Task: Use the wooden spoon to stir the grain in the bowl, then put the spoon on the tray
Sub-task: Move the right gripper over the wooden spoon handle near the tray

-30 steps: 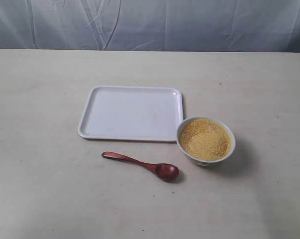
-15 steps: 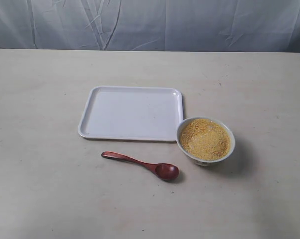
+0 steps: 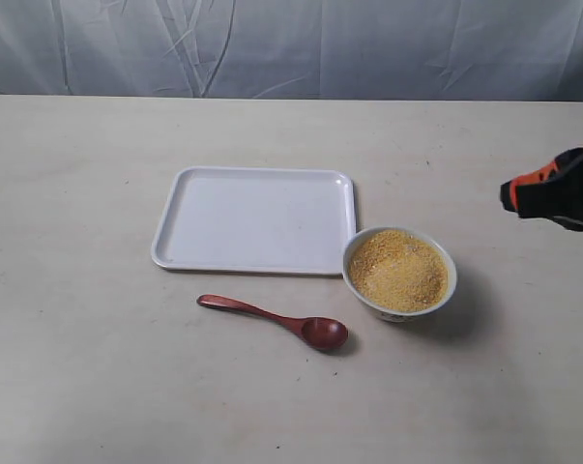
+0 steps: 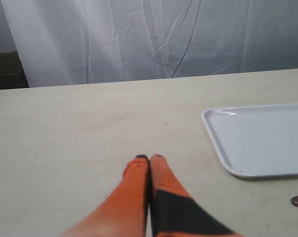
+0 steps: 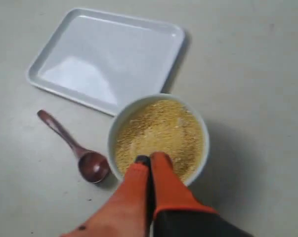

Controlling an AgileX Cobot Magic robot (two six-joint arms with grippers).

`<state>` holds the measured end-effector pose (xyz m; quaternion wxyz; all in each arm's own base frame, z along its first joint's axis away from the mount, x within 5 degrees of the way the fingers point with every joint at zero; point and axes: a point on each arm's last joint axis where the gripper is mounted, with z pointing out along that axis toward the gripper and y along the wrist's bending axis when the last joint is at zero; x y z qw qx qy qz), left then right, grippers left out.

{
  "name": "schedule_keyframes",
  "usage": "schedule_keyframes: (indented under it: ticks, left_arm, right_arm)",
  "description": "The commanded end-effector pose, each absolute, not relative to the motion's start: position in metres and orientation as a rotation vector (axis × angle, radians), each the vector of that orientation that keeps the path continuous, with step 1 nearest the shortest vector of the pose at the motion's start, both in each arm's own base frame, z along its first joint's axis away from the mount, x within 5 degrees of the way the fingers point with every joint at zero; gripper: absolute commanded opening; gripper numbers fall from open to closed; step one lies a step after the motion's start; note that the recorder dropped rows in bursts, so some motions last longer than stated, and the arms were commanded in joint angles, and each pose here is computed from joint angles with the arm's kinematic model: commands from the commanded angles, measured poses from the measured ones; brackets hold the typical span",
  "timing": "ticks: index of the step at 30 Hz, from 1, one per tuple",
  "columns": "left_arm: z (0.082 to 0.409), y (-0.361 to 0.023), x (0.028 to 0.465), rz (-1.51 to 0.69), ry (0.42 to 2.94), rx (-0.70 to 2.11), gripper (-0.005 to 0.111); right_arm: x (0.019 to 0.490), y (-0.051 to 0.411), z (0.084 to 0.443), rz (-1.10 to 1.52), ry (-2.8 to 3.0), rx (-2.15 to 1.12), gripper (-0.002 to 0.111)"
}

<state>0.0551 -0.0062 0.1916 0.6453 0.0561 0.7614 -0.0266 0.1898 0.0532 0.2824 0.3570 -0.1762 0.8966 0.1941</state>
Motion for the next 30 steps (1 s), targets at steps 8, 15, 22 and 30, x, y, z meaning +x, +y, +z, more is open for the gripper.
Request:
schedule_keyframes:
  ticks: [8,15,22,30]
  left_arm:
    - [0.191,-0.006,0.055,-0.064,1.722,0.125,0.0]
    - [0.191,-0.006,0.055,-0.064,1.722,0.125,0.0]
    - [0.191,-0.006,0.055,-0.064,1.722,0.125,0.0]
    - [0.191,-0.006,0.055,-0.064,1.722,0.125,0.0]
  right_arm:
    - [0.213,0.159,0.278,0.637,2.236,-1.026,-0.001]
    - [0.214,0.225,0.25,0.629,2.228,-1.314,-0.001]
    - [0.218,0.272,0.228,0.492,2.317,-1.448,-0.001]
    - [0.224,0.313,0.22,0.348,2.312,-1.588,-0.001]
